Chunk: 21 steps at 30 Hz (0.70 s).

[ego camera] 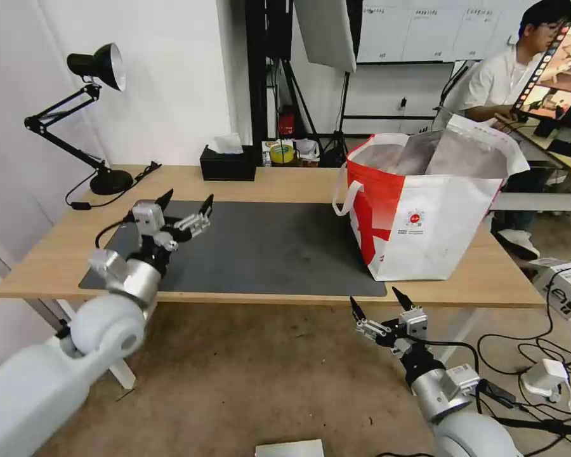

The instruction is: Pick up the trash from the table and place it into the takeout bag.

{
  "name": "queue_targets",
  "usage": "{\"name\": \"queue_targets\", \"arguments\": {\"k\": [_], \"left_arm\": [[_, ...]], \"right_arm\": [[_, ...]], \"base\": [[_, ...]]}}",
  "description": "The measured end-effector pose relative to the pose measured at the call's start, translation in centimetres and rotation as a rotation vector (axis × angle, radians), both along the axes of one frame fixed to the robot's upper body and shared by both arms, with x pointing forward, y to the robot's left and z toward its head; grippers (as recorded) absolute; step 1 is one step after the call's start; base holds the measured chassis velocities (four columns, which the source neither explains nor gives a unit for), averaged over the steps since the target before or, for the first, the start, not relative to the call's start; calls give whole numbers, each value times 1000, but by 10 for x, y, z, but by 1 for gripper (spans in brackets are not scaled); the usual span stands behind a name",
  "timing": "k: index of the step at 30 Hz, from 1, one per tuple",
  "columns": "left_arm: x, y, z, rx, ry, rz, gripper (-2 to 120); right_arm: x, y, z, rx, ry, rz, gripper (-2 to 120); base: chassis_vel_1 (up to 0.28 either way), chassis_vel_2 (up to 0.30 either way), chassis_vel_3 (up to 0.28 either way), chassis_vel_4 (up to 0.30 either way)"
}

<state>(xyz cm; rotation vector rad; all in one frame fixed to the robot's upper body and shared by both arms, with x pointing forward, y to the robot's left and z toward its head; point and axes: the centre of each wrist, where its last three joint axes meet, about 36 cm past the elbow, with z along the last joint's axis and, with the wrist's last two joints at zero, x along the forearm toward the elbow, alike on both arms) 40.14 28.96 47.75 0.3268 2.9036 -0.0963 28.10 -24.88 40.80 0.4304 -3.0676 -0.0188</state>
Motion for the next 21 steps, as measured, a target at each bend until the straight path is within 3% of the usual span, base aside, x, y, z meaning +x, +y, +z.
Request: {"name": "queue_targets", "arguments": {"k": [8, 21], "left_arm": [[-39, 19, -33, -11, 24, 131, 100], [-89, 39, -53, -5, 92, 169, 100]], "right_arm": [[0, 0, 0, 0, 0, 0, 100], [0, 0, 0, 0, 0, 0, 100]], "base": [[0, 0, 0, 0], [0, 0, 0, 0]]}}
